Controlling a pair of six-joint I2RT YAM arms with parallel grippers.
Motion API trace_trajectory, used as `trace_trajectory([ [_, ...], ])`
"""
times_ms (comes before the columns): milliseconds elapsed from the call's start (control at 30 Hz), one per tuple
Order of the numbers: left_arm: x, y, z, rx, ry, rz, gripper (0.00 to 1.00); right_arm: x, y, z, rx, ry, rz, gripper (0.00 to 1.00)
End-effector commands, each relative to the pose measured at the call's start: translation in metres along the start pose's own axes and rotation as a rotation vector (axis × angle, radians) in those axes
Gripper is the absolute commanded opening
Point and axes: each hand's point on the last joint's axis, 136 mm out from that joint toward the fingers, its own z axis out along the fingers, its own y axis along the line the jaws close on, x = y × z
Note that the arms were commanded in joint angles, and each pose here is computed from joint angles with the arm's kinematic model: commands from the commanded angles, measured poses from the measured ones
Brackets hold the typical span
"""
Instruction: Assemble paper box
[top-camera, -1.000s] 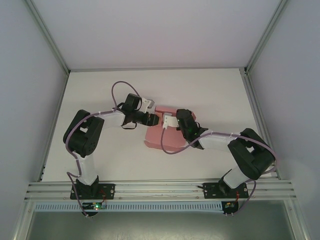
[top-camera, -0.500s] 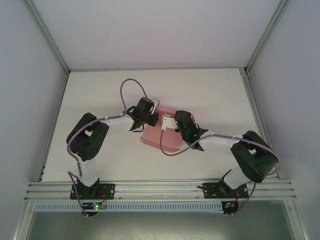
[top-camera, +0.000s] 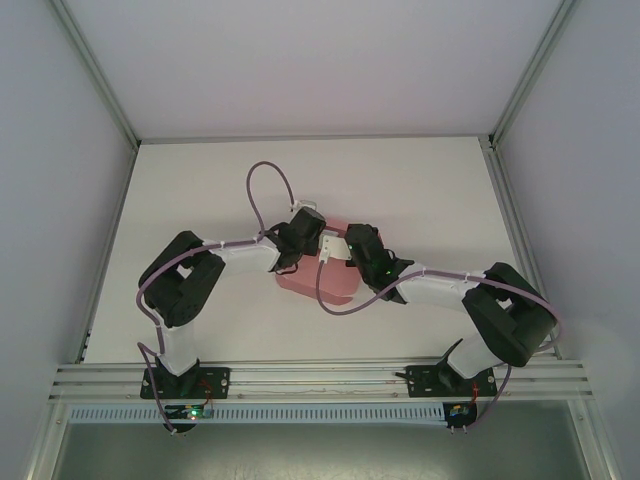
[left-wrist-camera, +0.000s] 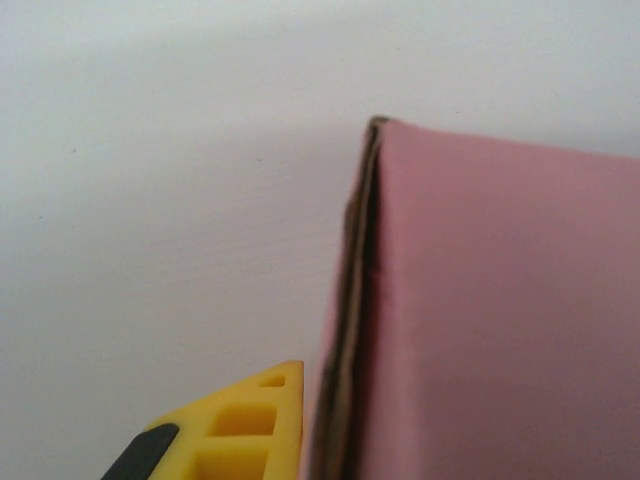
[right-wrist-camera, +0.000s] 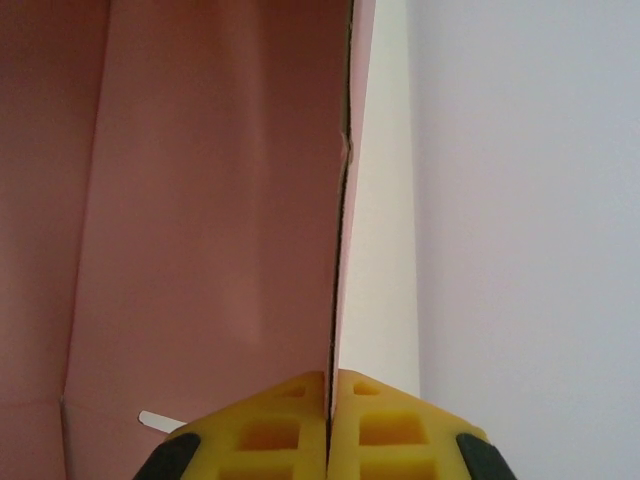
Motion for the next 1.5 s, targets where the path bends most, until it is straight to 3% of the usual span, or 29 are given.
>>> trace_trajectory([
  [0, 0.028, 0.105, 0.006, -0.435, 0.021, -0.085, 0.1, 0.034, 0.036, -0.009, -0.106, 0.12, -0.077, 0.0],
  [167, 0.029, 0.089, 0.01, -0.326, 0.016, -0.087, 0.14, 0.029, 0.036, -0.008, -0.109, 0.096, -0.066, 0.0],
  [333, 0.019, 0.048, 0.007, -0.056, -0.038, -0.045, 0.45, 0.026, 0.033, -0.007, -0.113, 0.079, -0.05, 0.0],
  [500, 0.007, 0.03, -0.017, 0.075, -0.047, -0.029, 0.5, 0.026, 0.03, -0.003, -0.109, 0.084, -0.046, 0.0],
  [567, 0.001, 0.023, -0.03, 0.127, -0.059, -0.028, 0.58, 0.026, 0.028, -0.001, -0.105, 0.089, -0.043, 0.0],
  [833, -0.005, 0.018, -0.03, 0.13, -0.029, 0.009, 0.54, 0.022, 0.024, 0.004, -0.106, 0.076, -0.016, 0.0],
  [1067, 0.003, 0.014, -0.011, 0.121, 0.016, 0.017, 0.25, 0.016, 0.016, 0.003, -0.098, 0.046, 0.031, 0.0],
  [1167, -0.002, 0.01, -0.011, 0.141, -0.004, 0.017, 0.19, 0.01, 0.002, -0.001, -0.078, 0.017, 0.103, 0.01],
  [1233, -0.007, 0.01, -0.011, 0.139, -0.026, 0.013, 0.13, 0.006, -0.01, -0.006, -0.059, -0.015, 0.157, 0.08],
  [1267, -0.01, 0.011, -0.012, 0.132, -0.037, 0.007, 0.06, 0.005, -0.016, -0.008, -0.051, -0.028, 0.183, 0.17],
  [1300, -0.015, 0.012, -0.014, 0.129, -0.051, 0.004, 0.0, 0.004, -0.023, -0.011, -0.043, -0.041, 0.213, 0.3],
  [1433, -0.036, 0.014, -0.027, 0.12, -0.121, -0.013, 0.0, 0.011, -0.063, -0.022, 0.043, -0.065, 0.365, 0.74],
  [1467, -0.043, 0.015, -0.031, 0.113, -0.135, -0.024, 0.0, 0.012, -0.077, -0.028, 0.071, -0.09, 0.416, 0.98],
])
